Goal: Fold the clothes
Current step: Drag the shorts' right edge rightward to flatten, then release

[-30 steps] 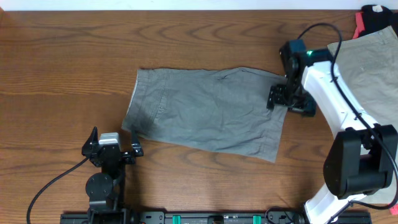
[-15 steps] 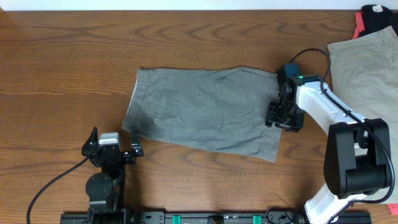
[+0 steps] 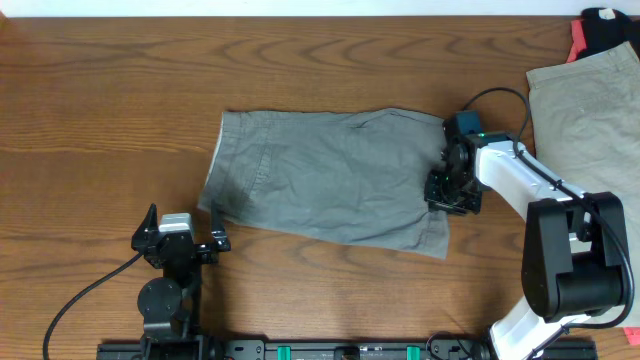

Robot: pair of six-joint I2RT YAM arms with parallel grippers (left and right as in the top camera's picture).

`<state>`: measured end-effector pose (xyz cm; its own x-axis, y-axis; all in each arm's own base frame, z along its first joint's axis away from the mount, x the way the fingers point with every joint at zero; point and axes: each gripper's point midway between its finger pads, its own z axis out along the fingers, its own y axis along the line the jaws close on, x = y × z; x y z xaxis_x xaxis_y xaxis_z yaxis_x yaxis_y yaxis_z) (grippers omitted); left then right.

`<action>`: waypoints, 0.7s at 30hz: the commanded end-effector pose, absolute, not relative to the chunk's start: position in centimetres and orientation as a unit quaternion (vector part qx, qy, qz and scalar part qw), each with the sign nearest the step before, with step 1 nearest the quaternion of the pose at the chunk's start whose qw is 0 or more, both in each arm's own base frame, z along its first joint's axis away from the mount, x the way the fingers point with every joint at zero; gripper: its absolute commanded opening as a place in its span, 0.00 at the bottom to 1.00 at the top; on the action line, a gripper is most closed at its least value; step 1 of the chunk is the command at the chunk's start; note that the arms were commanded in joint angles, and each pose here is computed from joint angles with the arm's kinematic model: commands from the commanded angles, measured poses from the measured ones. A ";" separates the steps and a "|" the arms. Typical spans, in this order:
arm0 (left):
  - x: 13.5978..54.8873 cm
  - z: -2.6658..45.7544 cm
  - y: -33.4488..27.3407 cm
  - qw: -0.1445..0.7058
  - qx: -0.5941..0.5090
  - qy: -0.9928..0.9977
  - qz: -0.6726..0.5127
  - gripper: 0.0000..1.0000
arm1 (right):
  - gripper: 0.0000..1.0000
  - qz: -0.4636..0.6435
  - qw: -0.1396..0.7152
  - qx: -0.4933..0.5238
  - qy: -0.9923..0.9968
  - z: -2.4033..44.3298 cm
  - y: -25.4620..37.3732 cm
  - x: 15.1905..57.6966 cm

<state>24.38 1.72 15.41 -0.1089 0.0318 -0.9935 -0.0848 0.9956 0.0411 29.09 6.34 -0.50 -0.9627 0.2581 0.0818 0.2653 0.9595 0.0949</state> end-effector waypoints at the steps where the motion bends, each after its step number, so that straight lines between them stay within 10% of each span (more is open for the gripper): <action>1: 24.3 13.6 2.2 0.648 -0.030 0.759 0.052 0.98 | 0.01 -0.029 0.039 -0.140 -0.989 -1.6 5.2 28.5; 21: 24.3 13.6 2.2 0.648 -0.030 0.759 0.052 0.98 | 0.01 0.016 -0.147 -0.112 -0.983 0.2 1.9 37.8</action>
